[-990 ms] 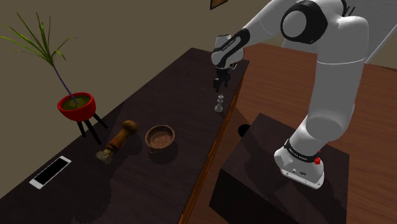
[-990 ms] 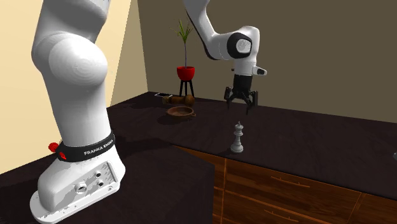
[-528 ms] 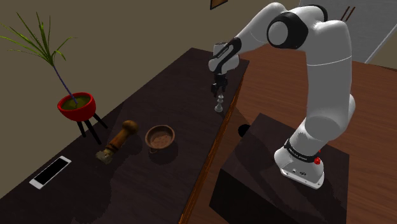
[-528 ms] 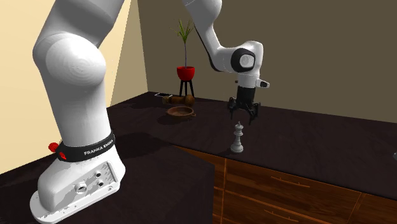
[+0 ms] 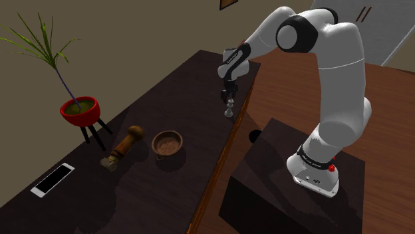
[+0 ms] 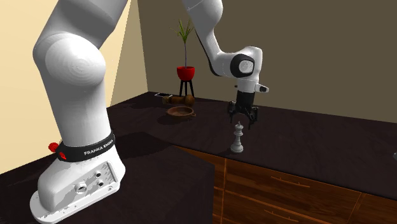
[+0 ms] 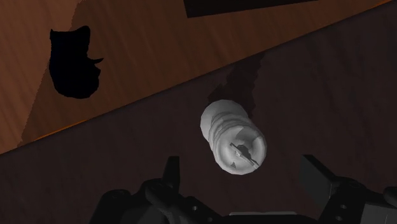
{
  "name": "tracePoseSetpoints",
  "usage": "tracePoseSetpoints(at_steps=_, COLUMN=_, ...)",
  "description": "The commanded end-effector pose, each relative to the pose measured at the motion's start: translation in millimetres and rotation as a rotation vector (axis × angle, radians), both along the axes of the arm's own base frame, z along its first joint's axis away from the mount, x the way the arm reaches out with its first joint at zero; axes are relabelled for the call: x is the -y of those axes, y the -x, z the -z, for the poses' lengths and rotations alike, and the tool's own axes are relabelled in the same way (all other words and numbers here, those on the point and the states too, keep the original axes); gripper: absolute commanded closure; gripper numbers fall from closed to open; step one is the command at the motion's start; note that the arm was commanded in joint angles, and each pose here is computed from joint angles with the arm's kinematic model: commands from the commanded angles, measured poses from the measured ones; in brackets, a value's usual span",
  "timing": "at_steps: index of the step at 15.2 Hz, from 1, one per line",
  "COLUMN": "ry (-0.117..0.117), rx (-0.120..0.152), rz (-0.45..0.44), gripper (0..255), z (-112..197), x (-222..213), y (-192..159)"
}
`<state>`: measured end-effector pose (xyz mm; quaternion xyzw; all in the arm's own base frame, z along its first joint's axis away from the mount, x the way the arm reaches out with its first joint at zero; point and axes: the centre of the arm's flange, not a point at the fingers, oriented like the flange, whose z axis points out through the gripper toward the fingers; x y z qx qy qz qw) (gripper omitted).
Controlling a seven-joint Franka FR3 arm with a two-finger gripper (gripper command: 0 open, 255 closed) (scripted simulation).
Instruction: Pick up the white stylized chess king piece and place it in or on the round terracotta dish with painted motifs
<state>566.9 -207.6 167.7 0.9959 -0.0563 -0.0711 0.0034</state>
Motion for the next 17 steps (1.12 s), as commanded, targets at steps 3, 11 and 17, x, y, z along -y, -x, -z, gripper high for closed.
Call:
tracePoseSetpoints(at_steps=3, ry=0.000, rx=0.000, rz=0.000, gripper=255, z=0, x=0, y=0)
tracePoseSetpoints(at_steps=11, ry=0.000, rx=0.000, rz=0.000, gripper=255, z=0, x=0, y=0)
tracePoseSetpoints(at_steps=17, ry=0.000, rx=0.000, rz=0.000, gripper=255, z=-26, x=0, y=0)
